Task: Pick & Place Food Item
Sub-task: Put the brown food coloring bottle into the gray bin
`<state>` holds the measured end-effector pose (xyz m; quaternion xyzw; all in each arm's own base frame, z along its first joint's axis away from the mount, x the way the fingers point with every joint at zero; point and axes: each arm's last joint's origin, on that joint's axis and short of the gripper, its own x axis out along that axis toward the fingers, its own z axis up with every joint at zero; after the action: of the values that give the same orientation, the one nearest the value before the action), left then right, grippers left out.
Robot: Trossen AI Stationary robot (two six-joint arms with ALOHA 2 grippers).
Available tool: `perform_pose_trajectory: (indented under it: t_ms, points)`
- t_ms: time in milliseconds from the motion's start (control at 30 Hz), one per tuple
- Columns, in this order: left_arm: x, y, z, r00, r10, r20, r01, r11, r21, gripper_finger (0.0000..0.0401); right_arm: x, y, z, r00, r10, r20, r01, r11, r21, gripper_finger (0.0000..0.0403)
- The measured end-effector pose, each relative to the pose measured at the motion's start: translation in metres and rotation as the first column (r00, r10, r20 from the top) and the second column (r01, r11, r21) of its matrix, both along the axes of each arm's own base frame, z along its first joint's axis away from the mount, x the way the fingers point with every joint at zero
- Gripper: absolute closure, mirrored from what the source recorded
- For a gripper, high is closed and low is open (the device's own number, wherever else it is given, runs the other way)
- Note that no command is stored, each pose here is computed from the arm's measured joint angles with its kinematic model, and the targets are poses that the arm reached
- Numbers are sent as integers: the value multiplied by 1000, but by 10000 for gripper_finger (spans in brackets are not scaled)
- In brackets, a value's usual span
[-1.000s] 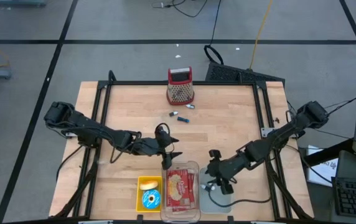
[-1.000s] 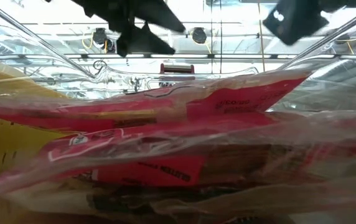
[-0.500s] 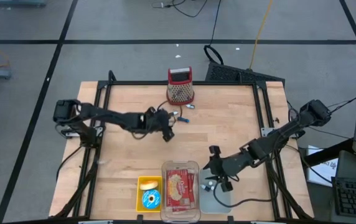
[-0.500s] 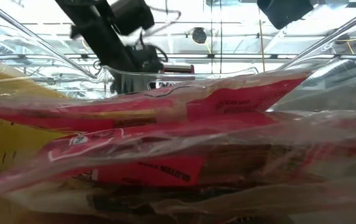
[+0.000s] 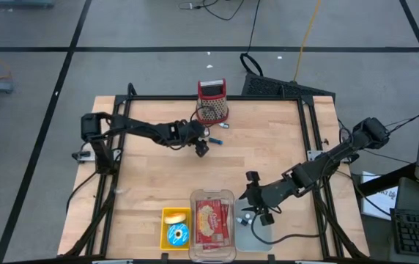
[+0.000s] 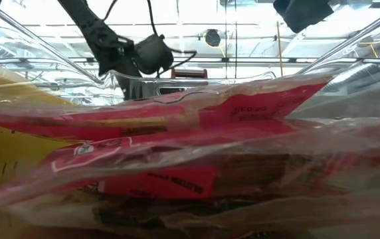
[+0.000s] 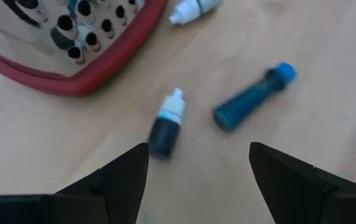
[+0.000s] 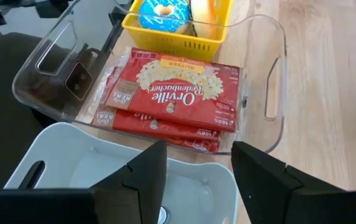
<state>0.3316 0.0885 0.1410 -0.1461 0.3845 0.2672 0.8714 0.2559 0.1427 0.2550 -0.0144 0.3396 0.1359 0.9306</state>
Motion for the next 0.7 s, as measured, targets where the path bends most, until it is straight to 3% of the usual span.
perform_pose_trajectory:
  t_ms: [233, 467, 700]
  points:
    - [5, 8, -24, 1000, 9, -18, -10, 1000, -23, 119, 0, 0, 0, 1000, 0, -2, 0, 1000, -1, 236]
    - [7, 9, -29, 1000, -10, -26, 10, 1000, -5, 119, 0, 0, 0, 1000, 0, -3, 0, 1000, -1, 236]
    - [9, 5, -26, 996, -70, -47, 74, 994, 82, 119, 0, 0, 0, 1000, 0, -3, 0, 1000, -2, 236]
